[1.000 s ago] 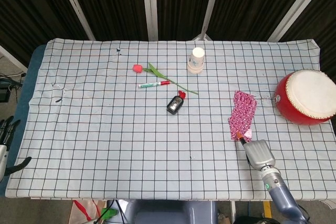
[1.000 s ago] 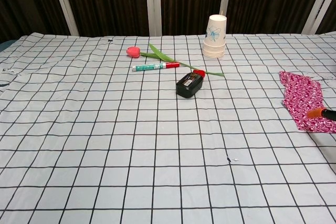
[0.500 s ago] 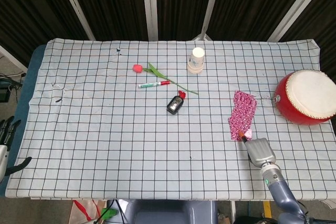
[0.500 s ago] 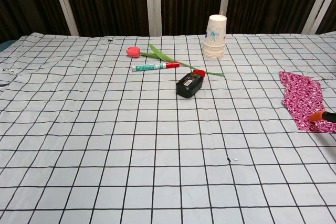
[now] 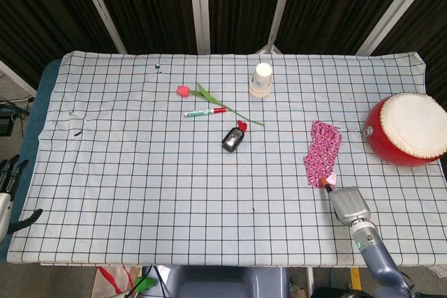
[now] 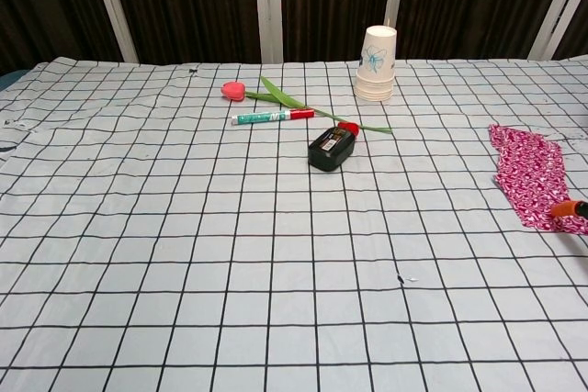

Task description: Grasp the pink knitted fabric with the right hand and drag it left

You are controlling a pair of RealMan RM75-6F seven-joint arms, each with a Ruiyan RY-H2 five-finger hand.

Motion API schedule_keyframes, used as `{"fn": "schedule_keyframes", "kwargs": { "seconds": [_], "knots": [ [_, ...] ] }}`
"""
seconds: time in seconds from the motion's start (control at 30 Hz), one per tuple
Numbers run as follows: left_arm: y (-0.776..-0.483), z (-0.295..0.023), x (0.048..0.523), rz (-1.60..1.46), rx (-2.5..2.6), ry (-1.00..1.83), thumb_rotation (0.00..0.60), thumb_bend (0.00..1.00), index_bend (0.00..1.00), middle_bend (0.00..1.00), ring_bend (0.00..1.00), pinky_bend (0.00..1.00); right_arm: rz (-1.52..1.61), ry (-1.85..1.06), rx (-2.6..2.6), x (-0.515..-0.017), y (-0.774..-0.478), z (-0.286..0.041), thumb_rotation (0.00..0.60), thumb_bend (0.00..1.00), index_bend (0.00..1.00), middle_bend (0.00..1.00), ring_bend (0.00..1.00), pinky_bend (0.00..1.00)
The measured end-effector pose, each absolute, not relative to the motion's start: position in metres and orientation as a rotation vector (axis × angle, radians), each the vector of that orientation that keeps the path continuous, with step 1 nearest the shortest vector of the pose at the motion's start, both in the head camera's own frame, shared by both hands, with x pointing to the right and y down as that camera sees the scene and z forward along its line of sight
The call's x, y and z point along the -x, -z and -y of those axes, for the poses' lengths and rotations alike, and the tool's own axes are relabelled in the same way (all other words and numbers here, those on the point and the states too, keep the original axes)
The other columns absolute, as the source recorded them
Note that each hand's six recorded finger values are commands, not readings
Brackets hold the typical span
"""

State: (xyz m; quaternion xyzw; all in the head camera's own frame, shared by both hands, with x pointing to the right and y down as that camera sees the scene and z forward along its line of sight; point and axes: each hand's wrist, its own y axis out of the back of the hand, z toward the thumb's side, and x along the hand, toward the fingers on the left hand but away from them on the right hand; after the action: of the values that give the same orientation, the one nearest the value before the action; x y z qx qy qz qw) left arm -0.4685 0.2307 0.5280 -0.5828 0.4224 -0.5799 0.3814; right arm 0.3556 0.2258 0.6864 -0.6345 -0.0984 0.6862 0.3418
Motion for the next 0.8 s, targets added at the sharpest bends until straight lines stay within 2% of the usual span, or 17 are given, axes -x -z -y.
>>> {"fn": "schedule_keyframes", "kwargs": {
  "seconds": [0.8],
  "knots": [
    [-0.528, -0.231, 0.468, -1.077, 1.487, 1.481, 0.600, 0.25, 0.10, 0.00, 0.00, 0.02, 0.170, -1.765, 1.641, -0.359, -0.681, -0.243, 0.600, 0.87, 0.07, 0.82, 0.84, 0.66]
  ]
}}
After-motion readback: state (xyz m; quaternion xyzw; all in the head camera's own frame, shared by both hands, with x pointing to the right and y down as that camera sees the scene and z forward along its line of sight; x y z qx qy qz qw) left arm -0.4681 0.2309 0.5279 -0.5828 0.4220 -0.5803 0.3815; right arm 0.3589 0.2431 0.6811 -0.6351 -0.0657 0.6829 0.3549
